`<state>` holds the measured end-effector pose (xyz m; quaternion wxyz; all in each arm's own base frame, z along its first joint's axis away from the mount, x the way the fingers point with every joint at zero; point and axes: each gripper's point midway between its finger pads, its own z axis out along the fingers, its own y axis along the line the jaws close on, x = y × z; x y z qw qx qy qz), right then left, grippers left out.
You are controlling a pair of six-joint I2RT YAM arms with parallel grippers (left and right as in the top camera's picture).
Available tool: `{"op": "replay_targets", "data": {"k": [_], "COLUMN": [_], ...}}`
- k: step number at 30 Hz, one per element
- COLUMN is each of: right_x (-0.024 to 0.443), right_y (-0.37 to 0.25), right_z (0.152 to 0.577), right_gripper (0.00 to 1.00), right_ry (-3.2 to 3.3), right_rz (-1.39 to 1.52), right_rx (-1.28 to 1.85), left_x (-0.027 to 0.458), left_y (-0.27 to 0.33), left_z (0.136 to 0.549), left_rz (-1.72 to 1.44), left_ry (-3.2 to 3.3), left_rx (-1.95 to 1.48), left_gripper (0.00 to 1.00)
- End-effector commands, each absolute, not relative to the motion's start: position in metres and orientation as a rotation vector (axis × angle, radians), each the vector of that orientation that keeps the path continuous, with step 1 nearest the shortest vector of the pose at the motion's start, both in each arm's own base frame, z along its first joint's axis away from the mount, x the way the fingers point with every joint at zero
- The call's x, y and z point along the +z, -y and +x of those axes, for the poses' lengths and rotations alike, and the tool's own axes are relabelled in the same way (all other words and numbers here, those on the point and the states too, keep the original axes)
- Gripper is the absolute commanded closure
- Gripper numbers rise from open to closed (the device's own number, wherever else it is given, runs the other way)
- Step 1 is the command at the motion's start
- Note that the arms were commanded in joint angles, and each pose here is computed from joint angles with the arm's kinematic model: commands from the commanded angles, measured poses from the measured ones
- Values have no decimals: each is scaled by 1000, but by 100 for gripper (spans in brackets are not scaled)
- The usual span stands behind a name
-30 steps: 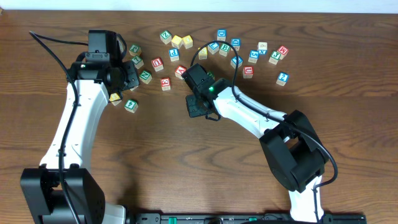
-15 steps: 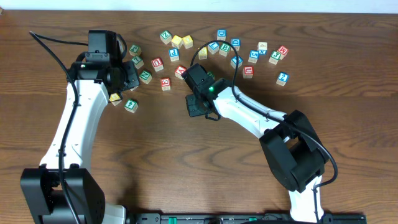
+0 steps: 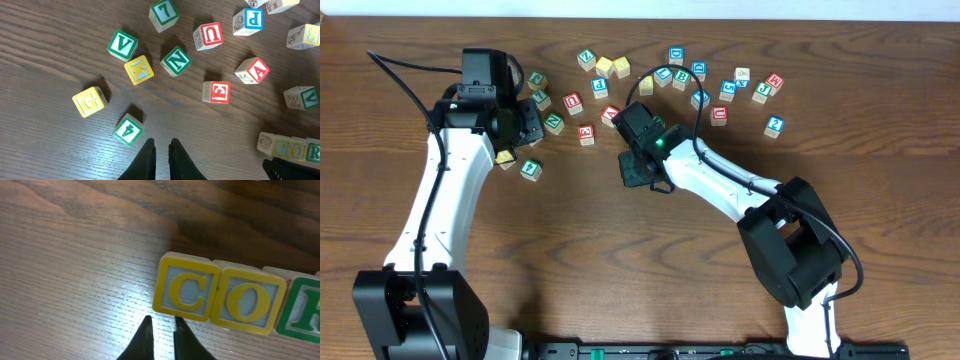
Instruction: Spell out CORL
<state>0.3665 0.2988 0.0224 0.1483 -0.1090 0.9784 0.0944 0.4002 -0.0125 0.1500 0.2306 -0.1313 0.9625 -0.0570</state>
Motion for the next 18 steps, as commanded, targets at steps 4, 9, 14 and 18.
{"op": "replay_targets", "data": {"k": [4,9,14,18], "right_x": [103,140,135,118], "right_y": [-299,-260,-218,-190], "right_z": [392,403,409,413], "right_gripper": [80,79,79,81], "right_ry": [-2662,-2629,-2687,-2747], "right_rz": [-273,-165,-54,26], "right_rx": [378,374,312,261], "left_x": [165,179,176,168], "left_y": [8,9,32,52], "left_z": [405,404,403,404], "left_rz": [-349,-339,-277,-217], "left_ry": [-2606,-2568,-2591,-2614], "left_rx": [-139,-148,-222,-237], "left_gripper": [89,89,89,89]}}
